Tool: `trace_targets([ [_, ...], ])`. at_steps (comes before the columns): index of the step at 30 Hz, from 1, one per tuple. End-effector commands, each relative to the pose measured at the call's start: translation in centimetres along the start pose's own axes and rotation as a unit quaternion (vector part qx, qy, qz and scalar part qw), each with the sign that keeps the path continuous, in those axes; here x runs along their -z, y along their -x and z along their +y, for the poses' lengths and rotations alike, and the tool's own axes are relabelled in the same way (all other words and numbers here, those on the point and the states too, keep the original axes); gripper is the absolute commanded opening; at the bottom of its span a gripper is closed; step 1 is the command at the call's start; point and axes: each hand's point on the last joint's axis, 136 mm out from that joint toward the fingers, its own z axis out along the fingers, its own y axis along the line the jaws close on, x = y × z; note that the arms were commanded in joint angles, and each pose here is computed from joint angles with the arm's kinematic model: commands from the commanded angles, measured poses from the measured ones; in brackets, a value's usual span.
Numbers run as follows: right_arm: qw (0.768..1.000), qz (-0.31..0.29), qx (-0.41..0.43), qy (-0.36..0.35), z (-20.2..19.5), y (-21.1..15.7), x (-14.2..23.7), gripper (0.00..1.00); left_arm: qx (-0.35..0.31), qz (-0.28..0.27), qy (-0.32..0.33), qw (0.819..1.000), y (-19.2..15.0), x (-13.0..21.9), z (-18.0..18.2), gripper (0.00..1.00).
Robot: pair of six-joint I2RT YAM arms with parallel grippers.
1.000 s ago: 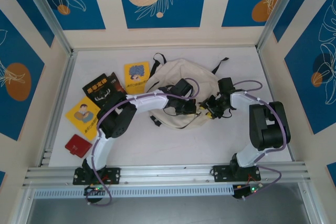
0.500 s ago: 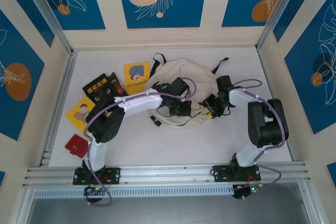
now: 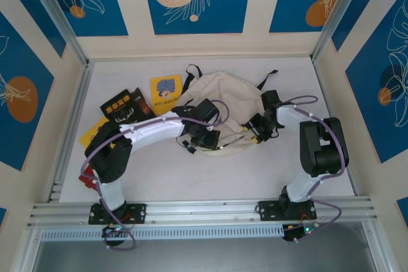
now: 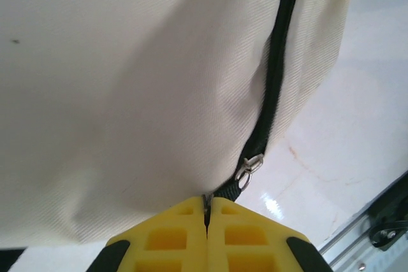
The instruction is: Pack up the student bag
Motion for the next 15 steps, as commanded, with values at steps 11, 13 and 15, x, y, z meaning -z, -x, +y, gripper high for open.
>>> trace_targets([
  [11, 0.999, -0.032, -0.009, -0.027, -1.0, 1.3, -0.1, 0.48, -0.06, -0.009, 0.108, 0.992, -1.3, 3.4, 5.5, 0.0],
  [13, 0.999, -0.035, 0.006, 0.0, 0.1, 1.1, 0.9, 0.49, -0.063, -0.017, 0.088, 0.994, -0.9, 3.3, 4.7, 0.0],
  [15, 0.999, -0.041, 0.024, 0.021, 1.0, 0.5, 2.3, 0.51, -0.068, -0.026, 0.054, 0.996, -0.4, 3.2, 3.3, 0.0],
])
